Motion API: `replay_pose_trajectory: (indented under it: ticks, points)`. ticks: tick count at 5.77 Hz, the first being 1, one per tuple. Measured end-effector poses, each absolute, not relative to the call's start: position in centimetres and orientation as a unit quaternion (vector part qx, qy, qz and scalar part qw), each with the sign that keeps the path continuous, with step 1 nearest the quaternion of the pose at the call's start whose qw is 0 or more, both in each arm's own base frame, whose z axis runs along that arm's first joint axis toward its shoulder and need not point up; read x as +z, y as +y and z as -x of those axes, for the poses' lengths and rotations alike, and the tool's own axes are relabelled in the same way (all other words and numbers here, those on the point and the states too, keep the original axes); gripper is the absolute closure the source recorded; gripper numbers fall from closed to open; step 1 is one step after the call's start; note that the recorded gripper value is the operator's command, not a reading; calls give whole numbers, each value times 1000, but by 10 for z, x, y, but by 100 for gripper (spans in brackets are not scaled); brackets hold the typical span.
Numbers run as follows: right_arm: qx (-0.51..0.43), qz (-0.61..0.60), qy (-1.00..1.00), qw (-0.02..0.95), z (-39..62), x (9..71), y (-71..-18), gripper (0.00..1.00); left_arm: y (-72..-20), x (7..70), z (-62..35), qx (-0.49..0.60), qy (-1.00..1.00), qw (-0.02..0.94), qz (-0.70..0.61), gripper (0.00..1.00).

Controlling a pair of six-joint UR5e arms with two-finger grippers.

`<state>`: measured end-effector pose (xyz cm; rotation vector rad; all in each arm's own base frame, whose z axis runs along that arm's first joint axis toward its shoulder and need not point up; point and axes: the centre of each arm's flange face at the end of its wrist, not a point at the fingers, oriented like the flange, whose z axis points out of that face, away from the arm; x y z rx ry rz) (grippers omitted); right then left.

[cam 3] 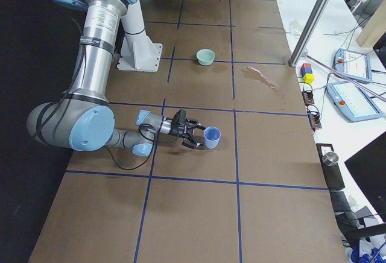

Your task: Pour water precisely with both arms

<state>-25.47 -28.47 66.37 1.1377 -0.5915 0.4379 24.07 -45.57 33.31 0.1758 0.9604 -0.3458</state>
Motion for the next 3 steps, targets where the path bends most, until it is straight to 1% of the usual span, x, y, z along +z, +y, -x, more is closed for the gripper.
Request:
replay_pose_trajectory:
  ticks: [3]
  points:
    - [194,-528,-266,782,261,671,-287,1,-456,333,-240,-166,459,869,-85,0]
